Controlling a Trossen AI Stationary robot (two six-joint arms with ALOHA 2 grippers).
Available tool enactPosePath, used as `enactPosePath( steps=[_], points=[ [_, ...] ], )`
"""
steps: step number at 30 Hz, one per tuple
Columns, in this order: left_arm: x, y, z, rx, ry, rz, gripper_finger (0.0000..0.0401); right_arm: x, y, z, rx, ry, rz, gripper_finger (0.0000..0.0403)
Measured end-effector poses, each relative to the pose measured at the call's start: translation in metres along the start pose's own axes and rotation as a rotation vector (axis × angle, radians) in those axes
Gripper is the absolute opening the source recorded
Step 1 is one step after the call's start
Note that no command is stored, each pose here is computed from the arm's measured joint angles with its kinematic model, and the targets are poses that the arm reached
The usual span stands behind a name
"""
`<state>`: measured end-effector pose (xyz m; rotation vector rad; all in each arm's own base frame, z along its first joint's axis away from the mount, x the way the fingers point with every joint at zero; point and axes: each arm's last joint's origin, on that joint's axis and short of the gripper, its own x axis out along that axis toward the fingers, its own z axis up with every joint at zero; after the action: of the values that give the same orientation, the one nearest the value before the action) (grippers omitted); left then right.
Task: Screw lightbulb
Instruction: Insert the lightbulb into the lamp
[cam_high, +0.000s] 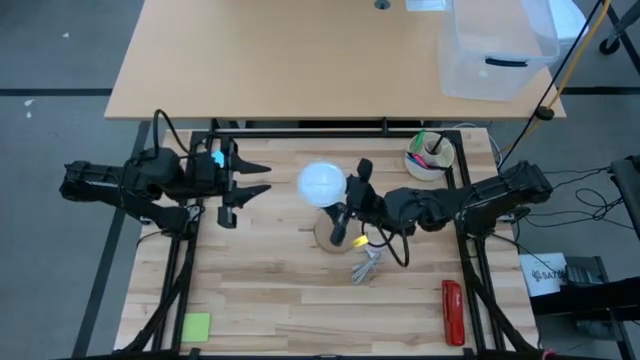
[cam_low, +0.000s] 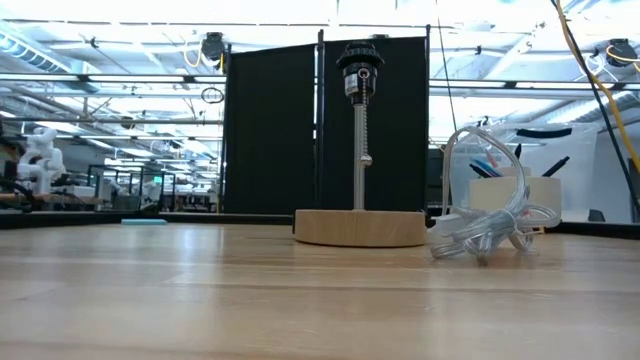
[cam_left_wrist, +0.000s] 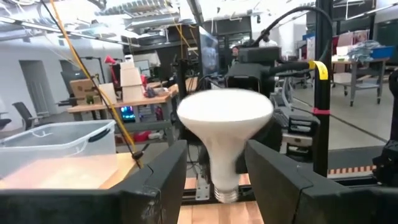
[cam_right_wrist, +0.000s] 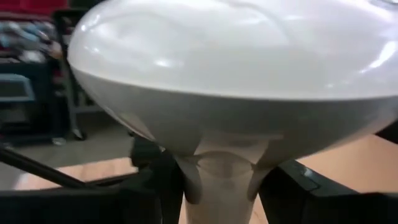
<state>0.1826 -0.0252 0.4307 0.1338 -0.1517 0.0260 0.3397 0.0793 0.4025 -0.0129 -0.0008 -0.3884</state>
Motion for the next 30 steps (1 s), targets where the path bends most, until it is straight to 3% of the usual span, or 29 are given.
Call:
enactPosePath(
  steps=[10,17,30],
  points=[
    [0.000,0.000,0.000,-0.002,0.002,0.000,0.0170,0.015,-0.014,-0.021,-0.024,0.000,0.076,0.0158],
    [0.000,0.000,-0.001,-0.015,0.009,-0.001,0.0170,0.015,-0.022,-0.029,-0.039,0.018,0.065,0.0159],
    [0.000,0.000,-0.001,-0.007,0.010,-0.001,0.0170,-0.047,-0.063,-0.028,0.040,-0.106,0.066,0.0159]
  ],
)
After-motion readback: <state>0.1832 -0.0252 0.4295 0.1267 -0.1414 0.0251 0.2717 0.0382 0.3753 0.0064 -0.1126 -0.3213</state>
